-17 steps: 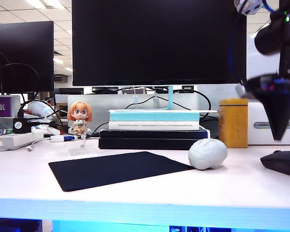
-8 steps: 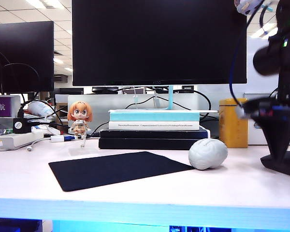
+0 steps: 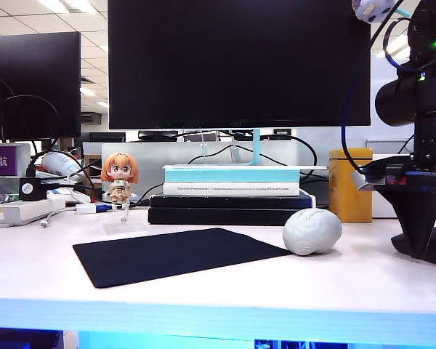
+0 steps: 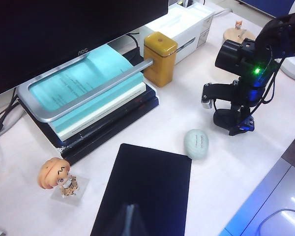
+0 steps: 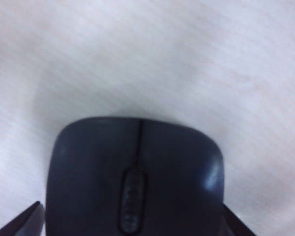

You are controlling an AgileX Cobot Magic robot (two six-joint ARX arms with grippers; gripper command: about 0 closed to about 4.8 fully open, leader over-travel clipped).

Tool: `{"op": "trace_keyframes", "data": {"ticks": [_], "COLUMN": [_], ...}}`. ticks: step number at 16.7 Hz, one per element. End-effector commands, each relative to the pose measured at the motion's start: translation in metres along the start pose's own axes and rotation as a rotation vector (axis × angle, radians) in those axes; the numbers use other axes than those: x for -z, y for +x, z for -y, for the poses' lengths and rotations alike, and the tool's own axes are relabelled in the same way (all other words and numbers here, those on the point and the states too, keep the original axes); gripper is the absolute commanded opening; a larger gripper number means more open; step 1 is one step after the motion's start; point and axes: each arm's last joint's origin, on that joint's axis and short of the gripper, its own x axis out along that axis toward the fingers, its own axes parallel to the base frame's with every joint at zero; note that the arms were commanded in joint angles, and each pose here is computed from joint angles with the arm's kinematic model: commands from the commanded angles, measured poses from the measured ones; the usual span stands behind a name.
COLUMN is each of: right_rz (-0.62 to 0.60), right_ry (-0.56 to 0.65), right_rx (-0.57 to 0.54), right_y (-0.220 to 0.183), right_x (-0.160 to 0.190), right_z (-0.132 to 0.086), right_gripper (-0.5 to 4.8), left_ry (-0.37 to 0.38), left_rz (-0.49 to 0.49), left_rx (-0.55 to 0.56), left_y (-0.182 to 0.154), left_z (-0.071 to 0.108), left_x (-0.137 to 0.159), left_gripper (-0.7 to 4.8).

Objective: Place the black mouse on the black mouse pad.

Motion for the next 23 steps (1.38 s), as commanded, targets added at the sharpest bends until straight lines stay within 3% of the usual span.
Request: {"op": "trace_keyframes", "data": {"ticks": [1,5,7,17,20,23], "right_rz": [-0.008,0.013,0.027,0.025,0.023,0.023], "right_ry": [0.012,0.026,0.024,0.058,0.058,0.058], "right_rx": [-0.022,-0.015,-0.01,0.055,0.059,0.061], "right_y": [0.0053,0.0053,0.0051,0.0046,0.0046,0.0046], "right_x": [0.0,-0.0021,-0.0035,-0.0045,-0.0043,-0.0043], "right_z": [-0.0006,0.0001,0.0006,0.0028,0.003,0.0029], "right_gripper": [4.79,4.73,3.97,3.95,2.23,2.24], "left_ry": [0.015,0.015,0.013,0.012,0.012,0.012], "left_rz": [0.021,0.021,0.021,0.021,0.021,0.021], "left_rx": [-0.001,-0.002,-0.002,-0.001,-0.002,-0.002], "left_y": [-0.0014,-0.0014,-0.0014,-0.0014,-0.0014,-0.0014], "left_z": [0.0002,0.0002,0.0002,0.0002,0.0002,0.0002], "left_x": [-0.0025,-0.0026,-0.0026,-0.0025,-0.0026,-0.0026], "left_gripper": [-0.05,-0.06,-0.06,-0.06,-0.05,-0.06]}}
